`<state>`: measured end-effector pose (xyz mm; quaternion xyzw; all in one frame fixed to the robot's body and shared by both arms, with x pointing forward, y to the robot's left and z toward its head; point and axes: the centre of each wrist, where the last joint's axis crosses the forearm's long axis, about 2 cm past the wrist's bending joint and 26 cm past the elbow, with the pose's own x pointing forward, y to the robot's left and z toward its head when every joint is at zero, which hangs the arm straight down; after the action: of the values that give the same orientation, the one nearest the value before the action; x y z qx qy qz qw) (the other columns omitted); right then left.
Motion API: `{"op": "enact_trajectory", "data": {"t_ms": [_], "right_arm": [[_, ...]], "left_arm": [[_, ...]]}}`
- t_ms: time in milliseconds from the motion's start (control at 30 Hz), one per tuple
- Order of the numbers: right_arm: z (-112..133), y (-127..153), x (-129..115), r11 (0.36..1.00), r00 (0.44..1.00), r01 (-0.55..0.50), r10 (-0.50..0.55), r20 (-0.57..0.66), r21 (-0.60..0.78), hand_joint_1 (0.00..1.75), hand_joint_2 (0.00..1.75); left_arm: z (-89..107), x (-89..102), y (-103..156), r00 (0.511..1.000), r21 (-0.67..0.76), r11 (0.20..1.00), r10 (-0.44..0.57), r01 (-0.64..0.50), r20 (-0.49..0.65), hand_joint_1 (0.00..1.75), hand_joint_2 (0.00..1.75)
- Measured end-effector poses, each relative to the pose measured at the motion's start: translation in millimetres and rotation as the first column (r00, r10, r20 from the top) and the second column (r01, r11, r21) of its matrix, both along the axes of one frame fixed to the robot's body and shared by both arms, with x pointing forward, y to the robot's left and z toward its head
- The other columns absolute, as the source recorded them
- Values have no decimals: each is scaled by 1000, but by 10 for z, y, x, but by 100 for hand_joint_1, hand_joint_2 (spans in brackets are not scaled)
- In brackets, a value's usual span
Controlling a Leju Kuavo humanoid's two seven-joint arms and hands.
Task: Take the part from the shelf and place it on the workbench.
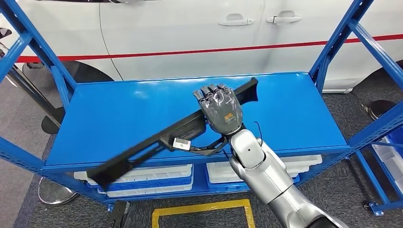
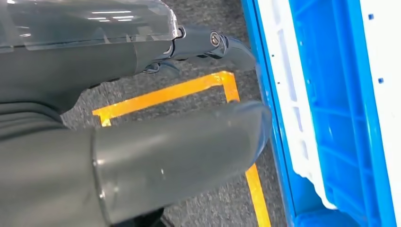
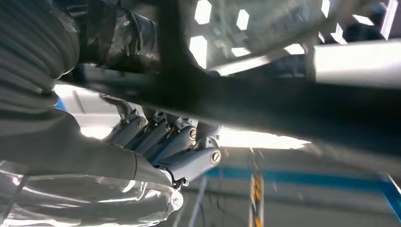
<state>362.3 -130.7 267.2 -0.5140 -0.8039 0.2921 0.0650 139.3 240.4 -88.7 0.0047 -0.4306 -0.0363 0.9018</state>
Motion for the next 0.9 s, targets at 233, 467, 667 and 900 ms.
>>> {"op": "enact_trajectory", "data": {"t_ms": [233,467,667,900], "right_arm": [[392,118,-142,994,985,-109,104,138,31,175,175],[494,217,-268,981,968,-187,176,177,45,175,175],[533,250,-314,973,959,-224,210,188,54,175,175],[432,364,-425,962,953,-267,255,163,53,175,175]], "left_arm": [[-25,-88,-26,999,-94,995,-36,34,-27,0,0],[-42,-156,-43,996,-138,989,-65,58,-52,0,0],[-40,-148,-45,993,-95,991,-102,96,-56,0,0],[-36,-168,-126,982,-83,985,-159,151,-106,0,0]]}}
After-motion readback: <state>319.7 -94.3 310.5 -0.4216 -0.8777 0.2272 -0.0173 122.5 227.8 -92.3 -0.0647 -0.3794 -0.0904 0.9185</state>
